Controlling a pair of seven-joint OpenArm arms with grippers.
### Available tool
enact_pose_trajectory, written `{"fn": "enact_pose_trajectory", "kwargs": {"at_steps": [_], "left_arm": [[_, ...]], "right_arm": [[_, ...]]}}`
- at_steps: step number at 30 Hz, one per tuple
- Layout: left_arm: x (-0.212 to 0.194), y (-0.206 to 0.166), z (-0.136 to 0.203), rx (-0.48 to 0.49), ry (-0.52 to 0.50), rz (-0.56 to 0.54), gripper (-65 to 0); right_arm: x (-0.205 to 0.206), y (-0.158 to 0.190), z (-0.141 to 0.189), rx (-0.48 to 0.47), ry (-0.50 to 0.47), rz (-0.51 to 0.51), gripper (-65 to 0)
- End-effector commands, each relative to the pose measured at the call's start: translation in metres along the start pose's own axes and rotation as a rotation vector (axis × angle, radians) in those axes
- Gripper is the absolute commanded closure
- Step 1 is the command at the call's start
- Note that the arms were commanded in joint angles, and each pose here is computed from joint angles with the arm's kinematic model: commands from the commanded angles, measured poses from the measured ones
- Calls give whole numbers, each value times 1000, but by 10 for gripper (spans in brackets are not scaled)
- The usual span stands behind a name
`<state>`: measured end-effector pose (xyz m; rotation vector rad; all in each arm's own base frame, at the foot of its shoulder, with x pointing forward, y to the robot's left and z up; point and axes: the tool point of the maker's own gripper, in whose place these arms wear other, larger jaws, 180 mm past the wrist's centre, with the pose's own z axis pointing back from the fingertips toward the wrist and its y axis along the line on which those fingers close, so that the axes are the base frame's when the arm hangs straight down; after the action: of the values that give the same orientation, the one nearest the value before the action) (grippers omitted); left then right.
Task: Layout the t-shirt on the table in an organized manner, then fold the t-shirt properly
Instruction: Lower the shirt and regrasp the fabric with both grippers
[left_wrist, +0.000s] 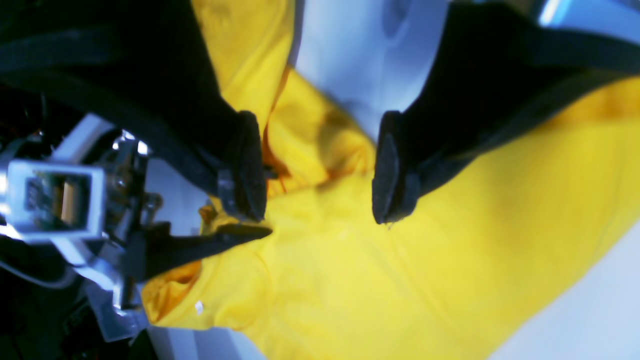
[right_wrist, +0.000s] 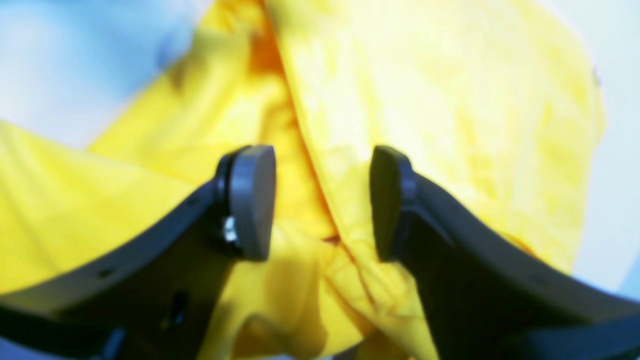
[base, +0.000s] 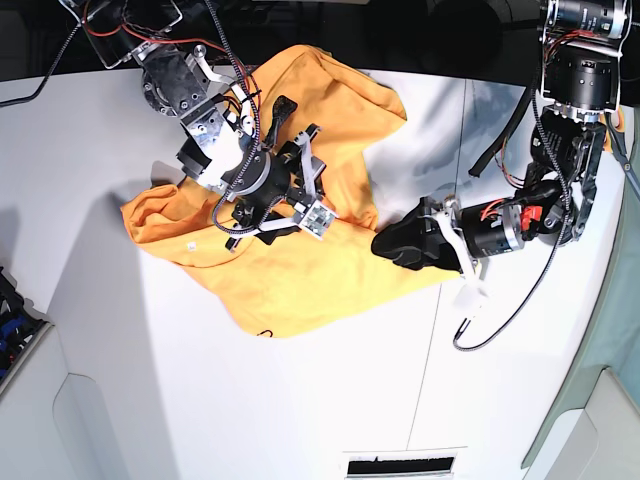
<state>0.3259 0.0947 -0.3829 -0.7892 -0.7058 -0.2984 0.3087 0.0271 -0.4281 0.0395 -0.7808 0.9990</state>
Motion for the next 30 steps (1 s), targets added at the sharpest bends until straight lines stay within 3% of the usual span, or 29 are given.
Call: {"fn": "enact_pose_trajectory", "kwargs": {"at_steps": [1,8,17,23,30], "left_arm": [[10,-5,3,-21,-37,-7,-372],[-27,-11,5,-37,-8,67,-372],[-33,-42,8,-86,-18,22,-372],[-52,-67,-7,-135,-23,79,-372],[-71,-100,-29,-215,38,69,-372]], "right_arm": [[12,-15,0,-35,-38,7,-306],[12,-44,-4,-100,-25,10,-305],[30,-61,-3,-117,-64,2,-305],[27,-62,-5,-116,-54,2,-303],[9,-64,-16,-106,-11,-8,-303]]}}
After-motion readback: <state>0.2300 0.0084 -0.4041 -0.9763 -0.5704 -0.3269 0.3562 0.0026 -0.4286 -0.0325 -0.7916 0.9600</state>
